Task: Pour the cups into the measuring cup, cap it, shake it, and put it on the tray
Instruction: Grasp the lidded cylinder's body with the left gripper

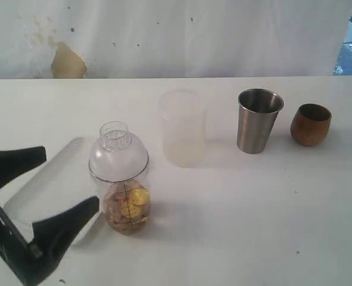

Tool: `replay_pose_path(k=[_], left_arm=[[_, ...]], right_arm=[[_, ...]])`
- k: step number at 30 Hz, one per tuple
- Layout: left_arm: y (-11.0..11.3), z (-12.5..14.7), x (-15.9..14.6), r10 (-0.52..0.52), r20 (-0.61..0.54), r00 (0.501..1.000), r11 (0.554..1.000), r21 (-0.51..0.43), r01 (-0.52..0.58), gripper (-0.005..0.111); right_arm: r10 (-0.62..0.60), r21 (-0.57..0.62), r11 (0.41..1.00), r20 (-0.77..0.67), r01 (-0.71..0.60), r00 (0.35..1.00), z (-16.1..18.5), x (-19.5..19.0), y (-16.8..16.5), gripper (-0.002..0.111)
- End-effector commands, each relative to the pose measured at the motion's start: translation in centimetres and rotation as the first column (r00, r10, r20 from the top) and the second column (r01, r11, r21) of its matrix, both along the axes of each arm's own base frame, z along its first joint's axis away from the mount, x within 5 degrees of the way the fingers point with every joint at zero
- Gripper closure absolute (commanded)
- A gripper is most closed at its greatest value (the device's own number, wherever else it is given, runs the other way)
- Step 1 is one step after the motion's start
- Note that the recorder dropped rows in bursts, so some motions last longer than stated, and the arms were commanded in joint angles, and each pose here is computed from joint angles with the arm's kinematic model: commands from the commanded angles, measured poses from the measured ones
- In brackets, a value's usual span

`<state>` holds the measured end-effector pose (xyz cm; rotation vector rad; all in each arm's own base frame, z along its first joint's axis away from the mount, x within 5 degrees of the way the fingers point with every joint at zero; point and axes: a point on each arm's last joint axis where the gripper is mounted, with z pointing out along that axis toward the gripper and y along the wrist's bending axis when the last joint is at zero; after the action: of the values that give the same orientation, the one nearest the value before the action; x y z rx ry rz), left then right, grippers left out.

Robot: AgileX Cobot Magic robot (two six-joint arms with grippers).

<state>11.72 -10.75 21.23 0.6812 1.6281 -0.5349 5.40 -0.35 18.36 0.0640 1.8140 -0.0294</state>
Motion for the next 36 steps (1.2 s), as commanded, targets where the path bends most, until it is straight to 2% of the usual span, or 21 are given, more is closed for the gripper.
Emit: replay_pose_path(k=[1, 5, 8, 15, 20, 23, 27, 32, 36], left_arm=[[-0.2, -2.4, -0.4, -0.044, -0.030, 0.999, 0.999, 0.000, 0.044, 0.002], [-1.0, -3.8, 0.2, -0.061, -0.061, 0.996, 0.998, 0.012, 0.061, 0.002], [-1.4, -4.9, 1.2, -0.022, -0.081, 0.996, 0.999, 0.026, 0.024, 0.002], [-3.0, -7.2, 3.3, -0.003, -0.098, 0.995, 0.994, 0.110, 0.014, 0.002], [-2.8, -7.3, 4.3, 0.086, -0.057, 0.995, 0.995, 0.049, -0.084, 0.002], [-3.4, -7.6, 4.8, 0.074, -0.071, 0.995, 0.996, 0.053, -0.071, 0.002], [-5.2, -8.4, 5.9, -0.005, -0.100, 0.995, 0.994, 0.104, 0.015, 0.002], [-5.4, -8.6, 6.9, 0.063, -0.107, 0.992, 0.995, 0.088, -0.054, 0.002], [-5.3, -8.7, 6.9, 0.071, -0.101, 0.992, 0.992, 0.108, -0.060, 0.002]], right_arm=[[-0.010, -0.004, 1.000, 0.012, 0.010, 1.000, 0.1, 0.0, -0.1, 0.108], [-0.010, -0.004, 1.000, 0.012, 0.010, 1.000, 0.1, 0.0, -0.1, 0.108], [-0.010, -0.004, 1.000, 0.012, 0.010, 1.000, 0.1, 0.0, -0.1, 0.108], [-0.010, -0.004, 1.000, 0.012, 0.010, 1.000, 0.1, 0.0, -0.1, 0.108], [-0.010, -0.004, 1.000, 0.012, 0.010, 1.000, 0.1, 0.0, -0.1, 0.108], [-0.010, -0.004, 1.000, 0.012, 0.010, 1.000, 0.1, 0.0, -0.1, 0.108], [-0.010, -0.004, 1.000, 0.012, 0.010, 1.000, 0.1, 0.0, -0.1, 0.108], [-0.010, -0.004, 1.000, 0.012, 0.010, 1.000, 0.1, 0.0, -0.1, 0.108], [-0.010, -0.004, 1.000, 0.012, 0.010, 1.000, 0.1, 0.0, -0.1, 0.108]])
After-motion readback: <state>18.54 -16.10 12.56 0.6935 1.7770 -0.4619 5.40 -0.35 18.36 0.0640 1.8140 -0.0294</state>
